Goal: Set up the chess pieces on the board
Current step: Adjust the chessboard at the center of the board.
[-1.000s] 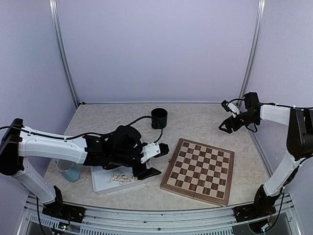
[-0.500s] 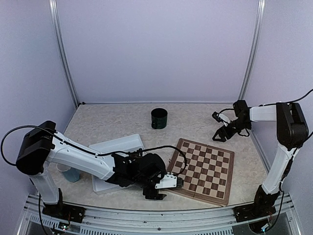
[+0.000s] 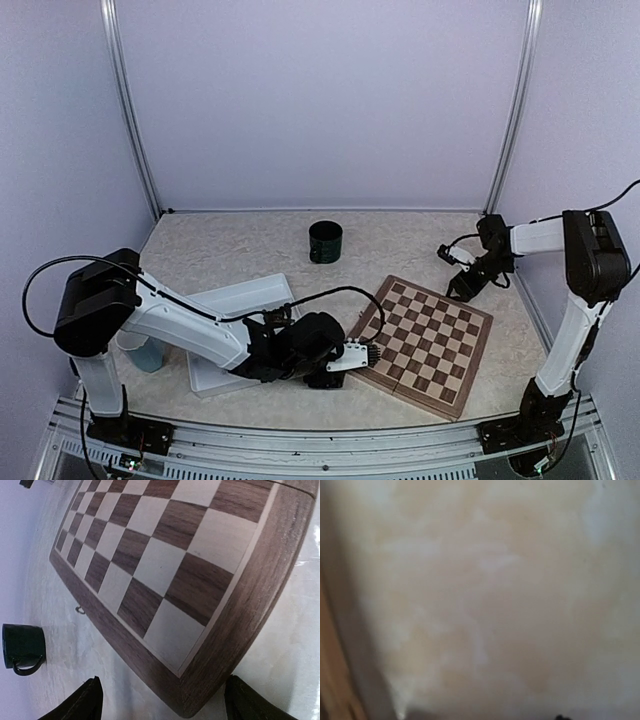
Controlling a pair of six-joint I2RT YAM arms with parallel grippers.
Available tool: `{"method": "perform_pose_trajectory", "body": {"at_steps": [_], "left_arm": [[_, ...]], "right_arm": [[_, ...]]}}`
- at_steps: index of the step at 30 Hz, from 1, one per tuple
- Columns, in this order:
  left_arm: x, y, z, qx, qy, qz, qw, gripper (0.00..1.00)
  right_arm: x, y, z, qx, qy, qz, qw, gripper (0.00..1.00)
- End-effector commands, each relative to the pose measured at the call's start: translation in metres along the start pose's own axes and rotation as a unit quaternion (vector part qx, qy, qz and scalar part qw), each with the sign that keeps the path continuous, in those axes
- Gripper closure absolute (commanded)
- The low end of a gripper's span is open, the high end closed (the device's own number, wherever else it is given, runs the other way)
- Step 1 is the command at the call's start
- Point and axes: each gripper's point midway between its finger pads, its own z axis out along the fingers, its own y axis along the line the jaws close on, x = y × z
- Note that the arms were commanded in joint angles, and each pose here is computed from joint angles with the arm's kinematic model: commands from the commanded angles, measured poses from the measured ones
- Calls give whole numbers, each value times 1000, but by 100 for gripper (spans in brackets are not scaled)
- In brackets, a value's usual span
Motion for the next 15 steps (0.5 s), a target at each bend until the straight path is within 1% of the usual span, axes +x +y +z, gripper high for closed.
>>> {"method": "perform_pose_trajectory", "body": {"at_steps": [1,3,6,9,12,15], "left_arm": [[-12,69,12,-100,-19,-64,993,17],[-4,89,21,-116,-14,-90,989,18],[5,116,30,-142,-10,-110,984,18],[9,137,38,-157,-13,-147,977,18],[11,149,43,-164,-19,-174,971,18],[11,148,45,-159,-26,-177,971,18]], "right_arm": [[33,5,-3,17,58,-13,998,37],[40,9,-4,14,68,-9,998,37],[48,18,-7,1,77,8,997,37],[51,24,-11,-4,77,26,997,37],[53,33,-16,-16,71,35,997,37],[55,42,-21,-26,63,38,997,37]]}}
